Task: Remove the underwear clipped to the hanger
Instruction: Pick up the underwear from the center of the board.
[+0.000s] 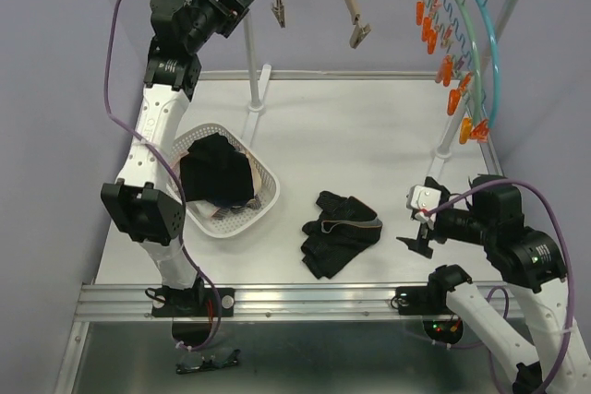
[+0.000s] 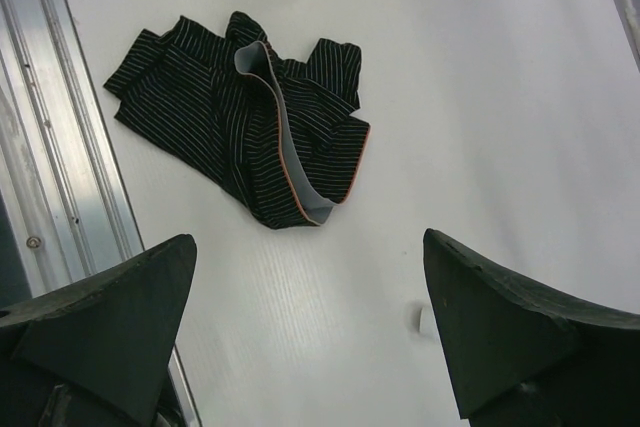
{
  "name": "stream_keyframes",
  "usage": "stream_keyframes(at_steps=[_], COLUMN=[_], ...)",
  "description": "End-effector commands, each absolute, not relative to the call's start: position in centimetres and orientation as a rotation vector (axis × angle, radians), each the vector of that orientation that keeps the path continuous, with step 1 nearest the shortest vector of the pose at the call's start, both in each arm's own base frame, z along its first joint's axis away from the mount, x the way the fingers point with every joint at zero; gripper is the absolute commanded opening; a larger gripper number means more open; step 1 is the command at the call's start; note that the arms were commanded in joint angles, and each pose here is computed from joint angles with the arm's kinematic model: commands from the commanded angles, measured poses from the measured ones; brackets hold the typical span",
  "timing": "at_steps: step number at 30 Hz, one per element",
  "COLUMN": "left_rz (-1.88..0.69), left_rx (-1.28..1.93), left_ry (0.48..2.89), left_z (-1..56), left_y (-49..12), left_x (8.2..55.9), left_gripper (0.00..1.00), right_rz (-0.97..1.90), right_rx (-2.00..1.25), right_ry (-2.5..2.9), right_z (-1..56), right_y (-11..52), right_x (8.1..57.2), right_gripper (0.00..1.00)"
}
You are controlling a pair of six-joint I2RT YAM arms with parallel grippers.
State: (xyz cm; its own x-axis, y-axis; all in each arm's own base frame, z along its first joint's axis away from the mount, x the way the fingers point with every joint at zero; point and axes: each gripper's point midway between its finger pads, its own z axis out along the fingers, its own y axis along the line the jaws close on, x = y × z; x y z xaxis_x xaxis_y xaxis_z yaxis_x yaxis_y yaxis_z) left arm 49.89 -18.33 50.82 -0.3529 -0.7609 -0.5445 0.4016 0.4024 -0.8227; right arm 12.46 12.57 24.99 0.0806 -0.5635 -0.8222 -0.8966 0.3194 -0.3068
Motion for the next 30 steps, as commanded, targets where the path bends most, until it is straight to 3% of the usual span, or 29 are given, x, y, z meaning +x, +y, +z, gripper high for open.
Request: stream_keyframes(at_steps=[1,7,9,10,11,12,13,16,19,30], left_rz=[-1.043,-0.685,-0.613,-0.598,-0.590,-0.569,-0.582,-0.573,-0.587,-0.827], left_rx=[-0.280,-0.150,-0.094,-0.048,-0.028,0.030,0.077,0.228,0.371,0.498], left_ry=[1.438,1.413,1.420,1.355,1.408,1.303,1.344,1.218,1.214,1.400], left_z=[52.3,50.9,48.2,49.7,45.8,47.9,44.4,44.5,40.9,30.0], left_y=[-15.0,-11.1,-10.6,-10.3,-10.6,-10.3,-10.9,-11.6,-13.0,-22.6], left_x=[47.5,43.2,42.3,39.5,39.3,36.5,36.0,31.1,28.1,21.6], left_gripper=[0.99,0.99,0.99,0.99,0.99,0.99,0.99,0.99,0.99,0.98], right_rz=[0.348,0.303,0.296,0.306,0.278,0.279,0.260,0.266,0.316,0.362], right_rx=[-1.313,-1.249,-1.203,-1.157,-1.105,-1.032,-1.000,-0.941,-0.913,-0.803], right_ry=[1.598,1.650,1.678,1.707,1.739,1.767,1.784,1.792,1.776,1.883], right_z=[25.7,25.3,25.0,24.9,24.9,24.9,24.9,25.1,25.1,18.8], right_y=[12.1,11.6,11.6,11.6,11.2,11.1,10.8,10.7,11.1,10.2], right_x=[14.1,15.9,16.9,17.4,18.2,19.4,19.9,21.1,21.5,24.0], right_gripper=[1.00,1.00,1.00,1.00,1.00,1.00,1.00,1.00,1.00,1.00])
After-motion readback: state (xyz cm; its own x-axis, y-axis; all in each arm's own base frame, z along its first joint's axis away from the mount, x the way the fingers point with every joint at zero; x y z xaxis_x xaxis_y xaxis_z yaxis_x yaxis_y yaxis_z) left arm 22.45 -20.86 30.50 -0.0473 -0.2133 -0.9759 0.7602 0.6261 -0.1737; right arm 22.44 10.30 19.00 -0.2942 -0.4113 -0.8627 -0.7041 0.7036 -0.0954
